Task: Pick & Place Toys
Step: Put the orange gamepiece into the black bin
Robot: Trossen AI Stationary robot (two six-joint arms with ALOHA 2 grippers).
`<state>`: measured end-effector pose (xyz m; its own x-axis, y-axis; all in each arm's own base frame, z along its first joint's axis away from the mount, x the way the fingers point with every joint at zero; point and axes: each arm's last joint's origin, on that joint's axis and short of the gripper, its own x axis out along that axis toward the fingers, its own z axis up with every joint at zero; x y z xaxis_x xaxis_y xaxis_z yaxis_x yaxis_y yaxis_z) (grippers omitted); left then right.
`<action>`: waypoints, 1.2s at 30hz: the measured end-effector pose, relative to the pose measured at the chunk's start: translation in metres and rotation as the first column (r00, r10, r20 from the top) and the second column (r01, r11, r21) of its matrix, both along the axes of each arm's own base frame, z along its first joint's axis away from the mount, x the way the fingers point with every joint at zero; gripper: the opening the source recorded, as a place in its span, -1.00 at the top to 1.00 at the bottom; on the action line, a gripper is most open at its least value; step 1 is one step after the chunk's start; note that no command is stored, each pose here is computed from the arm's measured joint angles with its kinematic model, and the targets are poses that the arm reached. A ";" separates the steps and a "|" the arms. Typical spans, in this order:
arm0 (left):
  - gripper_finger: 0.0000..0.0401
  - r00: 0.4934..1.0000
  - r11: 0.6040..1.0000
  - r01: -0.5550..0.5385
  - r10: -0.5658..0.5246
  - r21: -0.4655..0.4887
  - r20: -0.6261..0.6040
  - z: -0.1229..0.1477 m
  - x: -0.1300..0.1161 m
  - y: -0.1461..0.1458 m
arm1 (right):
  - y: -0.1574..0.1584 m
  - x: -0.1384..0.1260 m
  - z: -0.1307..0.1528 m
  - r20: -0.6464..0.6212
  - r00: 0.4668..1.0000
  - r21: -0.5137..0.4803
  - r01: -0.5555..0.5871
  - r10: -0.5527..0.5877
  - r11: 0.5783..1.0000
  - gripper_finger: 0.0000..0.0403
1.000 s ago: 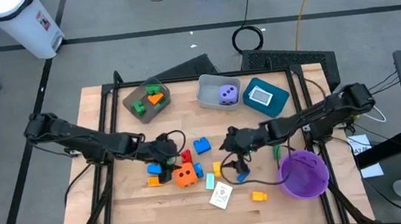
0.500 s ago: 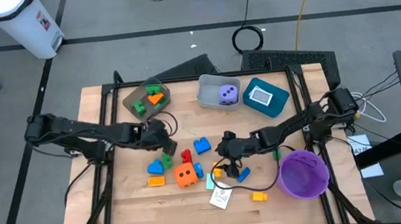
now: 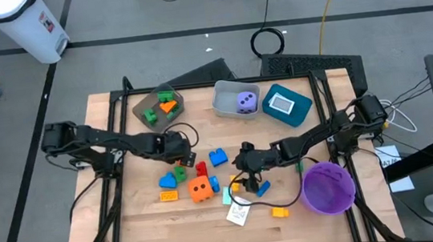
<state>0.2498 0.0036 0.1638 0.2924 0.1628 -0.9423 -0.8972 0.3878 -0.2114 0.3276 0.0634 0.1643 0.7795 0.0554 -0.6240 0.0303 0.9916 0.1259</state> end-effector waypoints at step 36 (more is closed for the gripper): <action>0.51 0.982 0.982 0.168 -0.160 0.085 -0.096 -0.004 0.001 0.023 | 0.000 0.000 0.000 0.000 1.000 0.000 0.000 0.000 1.000 -0.66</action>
